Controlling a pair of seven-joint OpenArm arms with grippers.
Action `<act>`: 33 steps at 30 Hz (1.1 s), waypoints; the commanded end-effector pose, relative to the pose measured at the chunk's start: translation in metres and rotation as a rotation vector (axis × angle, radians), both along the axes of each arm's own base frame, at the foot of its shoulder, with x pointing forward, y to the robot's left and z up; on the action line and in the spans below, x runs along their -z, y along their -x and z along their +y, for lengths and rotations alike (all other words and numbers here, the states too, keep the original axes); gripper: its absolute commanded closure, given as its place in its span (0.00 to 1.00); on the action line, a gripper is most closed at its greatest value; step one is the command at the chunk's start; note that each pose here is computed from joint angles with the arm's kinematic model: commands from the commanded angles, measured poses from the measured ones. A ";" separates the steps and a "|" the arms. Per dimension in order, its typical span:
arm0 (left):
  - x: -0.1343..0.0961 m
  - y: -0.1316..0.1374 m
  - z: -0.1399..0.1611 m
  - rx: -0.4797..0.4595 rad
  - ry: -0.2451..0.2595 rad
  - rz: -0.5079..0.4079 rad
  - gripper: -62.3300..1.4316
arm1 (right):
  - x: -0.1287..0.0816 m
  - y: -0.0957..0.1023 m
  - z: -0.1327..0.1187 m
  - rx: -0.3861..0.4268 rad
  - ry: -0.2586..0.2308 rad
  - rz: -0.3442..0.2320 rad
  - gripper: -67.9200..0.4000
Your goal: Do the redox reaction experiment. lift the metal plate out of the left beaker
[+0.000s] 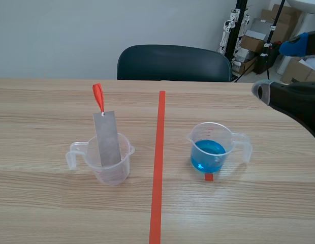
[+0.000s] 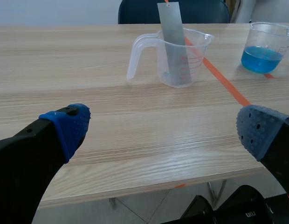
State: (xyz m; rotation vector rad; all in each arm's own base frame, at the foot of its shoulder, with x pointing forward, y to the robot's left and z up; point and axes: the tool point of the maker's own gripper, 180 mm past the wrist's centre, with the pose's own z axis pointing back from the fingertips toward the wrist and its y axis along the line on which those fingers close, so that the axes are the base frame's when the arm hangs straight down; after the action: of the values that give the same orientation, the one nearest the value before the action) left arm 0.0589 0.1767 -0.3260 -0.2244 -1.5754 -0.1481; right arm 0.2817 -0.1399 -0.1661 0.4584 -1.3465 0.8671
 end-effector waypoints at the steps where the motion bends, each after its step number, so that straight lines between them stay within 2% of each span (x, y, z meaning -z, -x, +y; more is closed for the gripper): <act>1: -0.011 -0.006 -0.002 0.002 0.010 -0.070 0.00 | -0.015 -0.006 0.001 0.003 -0.010 -0.047 0.01; 5: -0.009 -0.009 -0.008 0.007 0.038 -0.116 0.00 | -0.018 -0.004 0.002 -0.026 0.010 -0.059 0.01; 10: -0.004 -0.030 -0.008 -0.009 0.012 -0.172 0.00 | -0.024 -0.003 0.004 -0.058 0.026 -0.075 0.01; 17: -0.006 -0.061 -0.006 -0.016 0.012 -0.248 0.00 | -0.023 -0.003 0.005 -0.065 0.035 -0.071 0.01; 23: -0.006 -0.077 -0.019 0.049 0.002 -0.294 0.00 | -0.018 -0.004 0.001 -0.046 0.041 -0.059 0.01; 26: -0.006 -0.081 -0.019 0.045 0.008 -0.312 0.00 | -0.012 -0.005 -0.003 -0.028 0.044 -0.068 0.01; 33: -0.010 -0.080 -0.029 0.073 0.054 -0.337 0.00 | 0.000 -0.004 -0.007 -0.003 0.052 -0.092 0.02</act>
State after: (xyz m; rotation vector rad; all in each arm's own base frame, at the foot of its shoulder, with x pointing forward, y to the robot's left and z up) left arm 0.1420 0.1498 -0.3219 -0.2976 -1.8816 -0.2178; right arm 0.2827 -0.1493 -0.1755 0.3860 -1.3747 0.9185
